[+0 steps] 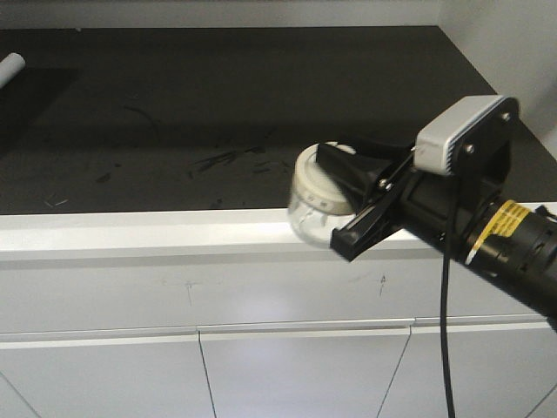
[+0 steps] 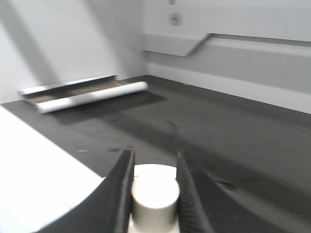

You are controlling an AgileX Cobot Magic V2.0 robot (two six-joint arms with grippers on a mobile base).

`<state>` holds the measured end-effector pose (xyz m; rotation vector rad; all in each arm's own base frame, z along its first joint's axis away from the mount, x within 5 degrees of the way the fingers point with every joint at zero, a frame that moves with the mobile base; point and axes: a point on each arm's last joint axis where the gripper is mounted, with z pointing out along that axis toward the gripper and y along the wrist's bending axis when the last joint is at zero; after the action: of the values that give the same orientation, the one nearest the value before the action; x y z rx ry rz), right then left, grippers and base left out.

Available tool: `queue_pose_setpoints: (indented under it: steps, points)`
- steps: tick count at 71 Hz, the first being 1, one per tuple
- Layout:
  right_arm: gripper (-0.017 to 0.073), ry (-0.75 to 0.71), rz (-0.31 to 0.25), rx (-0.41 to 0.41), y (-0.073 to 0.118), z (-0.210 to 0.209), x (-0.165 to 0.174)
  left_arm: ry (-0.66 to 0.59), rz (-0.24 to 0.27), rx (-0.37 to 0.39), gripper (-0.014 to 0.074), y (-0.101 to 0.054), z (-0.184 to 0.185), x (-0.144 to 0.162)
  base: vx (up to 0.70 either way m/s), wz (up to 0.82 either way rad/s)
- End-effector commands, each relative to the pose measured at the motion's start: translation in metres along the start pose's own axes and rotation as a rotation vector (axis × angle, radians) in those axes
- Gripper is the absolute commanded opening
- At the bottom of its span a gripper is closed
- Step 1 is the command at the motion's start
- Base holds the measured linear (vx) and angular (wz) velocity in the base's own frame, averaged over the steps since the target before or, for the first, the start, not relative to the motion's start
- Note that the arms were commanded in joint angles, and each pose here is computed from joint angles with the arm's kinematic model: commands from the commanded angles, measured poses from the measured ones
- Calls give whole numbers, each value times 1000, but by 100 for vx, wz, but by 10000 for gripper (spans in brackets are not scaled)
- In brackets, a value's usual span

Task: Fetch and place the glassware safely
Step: 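Close the right gripper on the jar lid and lift it, then hold the jar in the right gripper while the base backs away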

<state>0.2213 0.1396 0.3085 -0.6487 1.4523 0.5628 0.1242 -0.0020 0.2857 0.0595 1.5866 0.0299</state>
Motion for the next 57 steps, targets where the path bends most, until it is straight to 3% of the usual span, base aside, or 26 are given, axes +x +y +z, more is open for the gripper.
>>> queue_pose_setpoints:
  steps: [1,21,57]
  points:
    - [-3,-149,-1,-76,15,-2,-27,-99,-17,4,-7,0,-1,-16,0,0]
    - [-3,-174,8,-202,45,0,-30,-99,-17,4,-7,0,-1,-16,0,0]
    - [-3,-163,8,-199,46,1,-29,-99,-17,4,-7,0,-1,-16,0,0]
